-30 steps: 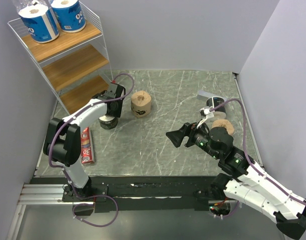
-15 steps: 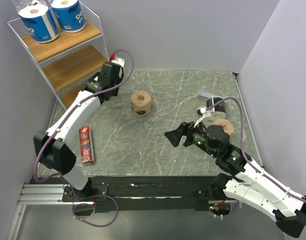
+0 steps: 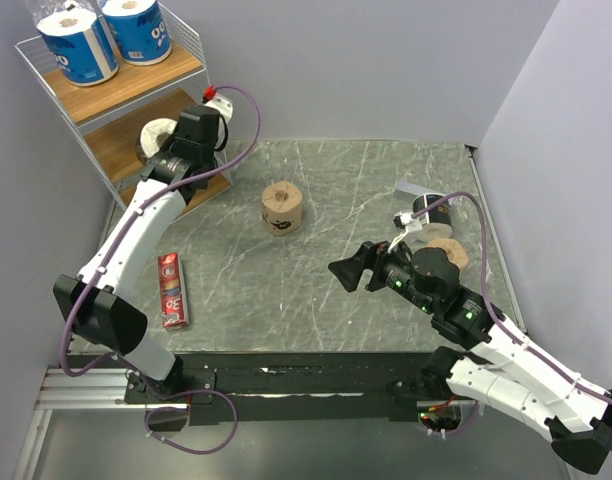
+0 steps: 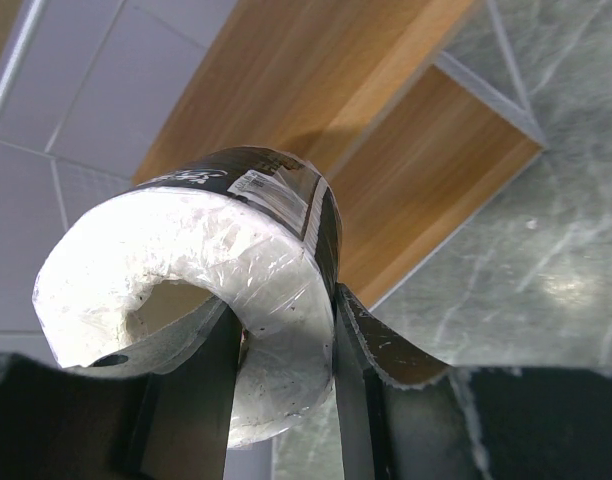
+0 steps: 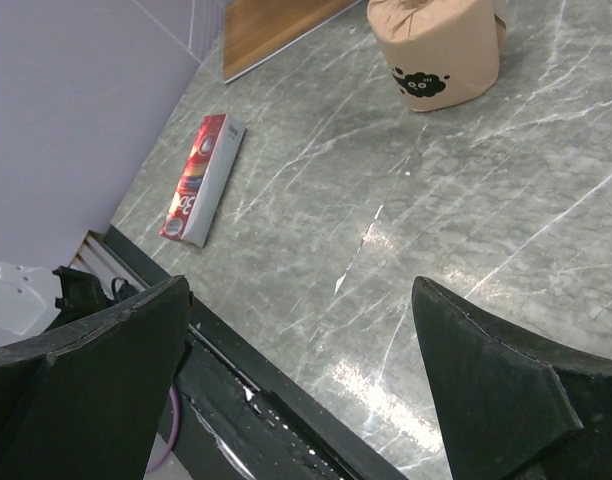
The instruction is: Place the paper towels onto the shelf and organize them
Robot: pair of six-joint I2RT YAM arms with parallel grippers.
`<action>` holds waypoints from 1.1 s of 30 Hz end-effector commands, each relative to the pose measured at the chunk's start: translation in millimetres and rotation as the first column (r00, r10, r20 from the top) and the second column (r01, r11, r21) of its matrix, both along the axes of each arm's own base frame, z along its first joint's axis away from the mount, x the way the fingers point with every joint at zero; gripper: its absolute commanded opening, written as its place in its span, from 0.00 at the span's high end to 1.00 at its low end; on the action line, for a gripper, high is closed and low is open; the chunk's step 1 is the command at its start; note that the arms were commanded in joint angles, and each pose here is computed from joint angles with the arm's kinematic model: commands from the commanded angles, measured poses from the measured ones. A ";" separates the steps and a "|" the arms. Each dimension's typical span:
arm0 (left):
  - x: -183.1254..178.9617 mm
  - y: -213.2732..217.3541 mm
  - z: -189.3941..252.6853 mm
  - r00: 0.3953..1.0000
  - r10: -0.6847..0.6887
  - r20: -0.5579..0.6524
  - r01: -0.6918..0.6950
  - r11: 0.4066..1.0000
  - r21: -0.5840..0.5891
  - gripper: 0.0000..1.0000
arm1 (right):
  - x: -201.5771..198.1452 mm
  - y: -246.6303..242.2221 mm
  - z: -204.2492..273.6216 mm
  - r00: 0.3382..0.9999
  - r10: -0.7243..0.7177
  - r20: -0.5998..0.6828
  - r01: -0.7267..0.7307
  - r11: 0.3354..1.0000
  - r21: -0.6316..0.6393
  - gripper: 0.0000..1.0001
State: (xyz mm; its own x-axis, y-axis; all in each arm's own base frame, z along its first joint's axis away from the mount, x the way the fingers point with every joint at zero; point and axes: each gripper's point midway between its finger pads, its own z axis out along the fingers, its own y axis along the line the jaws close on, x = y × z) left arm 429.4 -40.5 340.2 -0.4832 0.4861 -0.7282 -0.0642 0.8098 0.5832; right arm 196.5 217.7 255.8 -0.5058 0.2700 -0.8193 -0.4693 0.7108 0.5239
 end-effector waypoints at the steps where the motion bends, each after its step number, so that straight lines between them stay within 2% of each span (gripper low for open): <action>1: 2.4 22.6 30.9 0.995 0.040 0.096 -0.044 0.998 0.042 0.83 | 0.8 -3.4 28.9 0.998 -0.012 0.065 0.009 0.999 0.041 0.02; 12: 13.7 50.0 21.6 0.992 0.092 0.084 -0.100 0.989 0.107 0.82 | 0.6 -4.7 31.9 0.998 -0.013 0.066 0.011 0.999 0.030 0.02; 15: 15.5 57.5 25.2 0.988 0.108 0.115 -0.123 0.984 0.131 0.82 | 1.4 -4.6 34.0 0.998 -0.013 0.066 0.011 1.000 0.023 0.02; 28: 28.1 68.8 29.4 0.985 0.095 0.141 -0.112 0.987 0.118 0.79 | 1.2 -6.1 46.4 0.999 -0.020 0.045 0.020 1.000 0.013 0.03; 32: 28.0 66.6 36.7 0.984 0.075 0.162 -0.092 0.991 0.102 0.71 | 0.3 -9.4 49.4 0.999 -0.030 0.039 0.030 1.000 0.003 0.03; 33: 28.2 66.8 38.5 0.983 0.071 0.166 -0.089 0.991 0.101 0.66 | -0.4 -10.4 50.5 0.999 -0.032 0.038 0.032 1.000 0.002 0.03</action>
